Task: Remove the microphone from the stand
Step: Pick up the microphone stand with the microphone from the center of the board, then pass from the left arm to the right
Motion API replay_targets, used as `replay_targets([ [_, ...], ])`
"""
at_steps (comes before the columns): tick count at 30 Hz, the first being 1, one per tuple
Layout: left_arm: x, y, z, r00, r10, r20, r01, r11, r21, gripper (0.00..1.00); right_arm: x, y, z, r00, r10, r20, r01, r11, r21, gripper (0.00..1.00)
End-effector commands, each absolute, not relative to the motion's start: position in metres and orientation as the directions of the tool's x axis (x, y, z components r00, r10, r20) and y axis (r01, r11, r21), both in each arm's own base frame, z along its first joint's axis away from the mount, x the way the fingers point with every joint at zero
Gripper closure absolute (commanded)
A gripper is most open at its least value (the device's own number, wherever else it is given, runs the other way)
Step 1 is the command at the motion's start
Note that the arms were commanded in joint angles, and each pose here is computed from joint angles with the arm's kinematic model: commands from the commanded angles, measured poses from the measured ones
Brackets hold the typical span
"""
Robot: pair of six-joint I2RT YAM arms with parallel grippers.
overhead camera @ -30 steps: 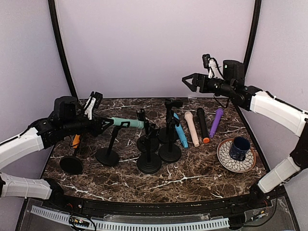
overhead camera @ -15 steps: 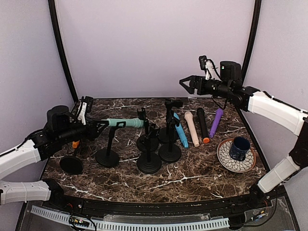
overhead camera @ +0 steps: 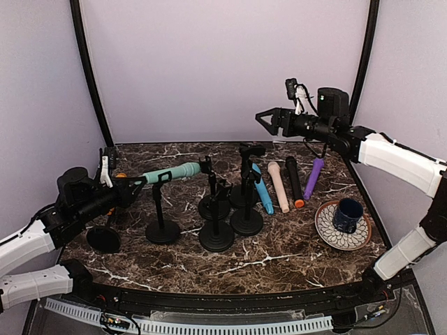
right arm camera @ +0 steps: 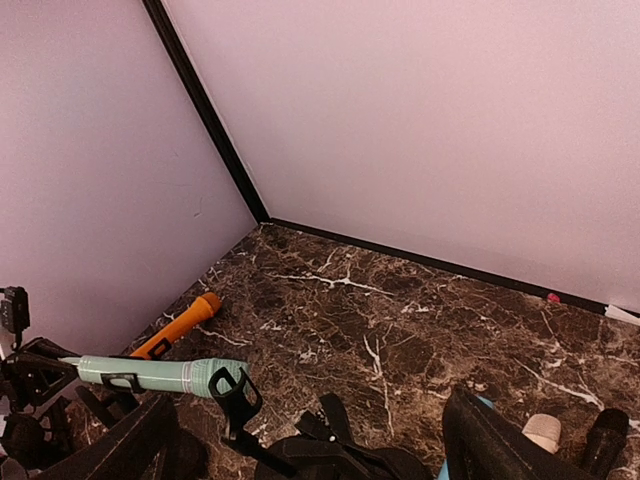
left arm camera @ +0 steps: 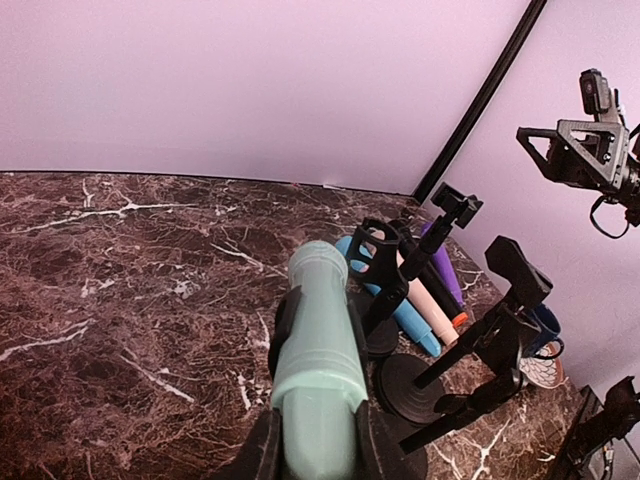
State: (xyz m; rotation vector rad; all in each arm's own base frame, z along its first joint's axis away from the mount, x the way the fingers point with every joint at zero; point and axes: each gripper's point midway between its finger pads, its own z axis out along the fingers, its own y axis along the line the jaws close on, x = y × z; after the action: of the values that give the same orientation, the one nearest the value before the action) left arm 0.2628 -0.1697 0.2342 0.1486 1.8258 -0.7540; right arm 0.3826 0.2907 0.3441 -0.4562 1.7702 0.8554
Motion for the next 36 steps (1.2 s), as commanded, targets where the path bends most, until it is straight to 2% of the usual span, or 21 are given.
replay_targets([
  [1, 0.253, -0.17, 0.314, -0.208, -0.428, -0.88, 0.567, 0.68, -0.465, 1.0, 0.37, 0.306, 0.369, -0.321, 0.153, -0.935, -0.73, 0.588, 0.347, 0.08],
  [13, 0.244, -0.162, 0.351, -0.1, -0.482, -0.87, 0.609, 0.662, -0.437, 1.0, 0.357, 0.329, 0.378, -0.33, 0.168, -0.929, -0.787, 0.494, 0.369, 0.06],
  [19, 0.234, -0.177, 0.374, -0.061, -0.509, -0.859, 0.719, 0.574, -0.391, 1.0, 0.322, 0.368, 0.382, -0.346, 0.113, -0.932, -0.887, 0.284, 0.364, 0.02],
  [22, 0.23, -0.182, 0.387, -0.061, -0.546, -0.836, 0.756, 0.521, -0.396, 1.0, 0.309, 0.379, 0.387, -0.332, 0.113, -0.936, -0.911, 0.219, 0.35, 0.01],
  [27, 0.226, -0.188, 0.407, -0.061, -0.609, -0.791, 0.809, 0.434, -0.396, 1.0, 0.308, 0.388, 0.391, -0.341, 0.129, -0.931, -0.909, 0.205, 0.362, 0.01],
  [33, 0.224, -0.19, 0.417, -0.05, -0.631, -0.774, 0.834, 0.4, -0.38, 1.0, 0.316, 0.401, 0.384, -0.396, 0.136, -0.908, -0.89, 0.185, 0.416, 0.01],
  [36, 0.221, -0.191, 0.424, -0.037, -0.635, -0.771, 0.849, 0.387, -0.359, 1.0, 0.324, 0.406, 0.376, -0.42, 0.145, -0.896, -0.871, 0.215, 0.442, 0.01],
])
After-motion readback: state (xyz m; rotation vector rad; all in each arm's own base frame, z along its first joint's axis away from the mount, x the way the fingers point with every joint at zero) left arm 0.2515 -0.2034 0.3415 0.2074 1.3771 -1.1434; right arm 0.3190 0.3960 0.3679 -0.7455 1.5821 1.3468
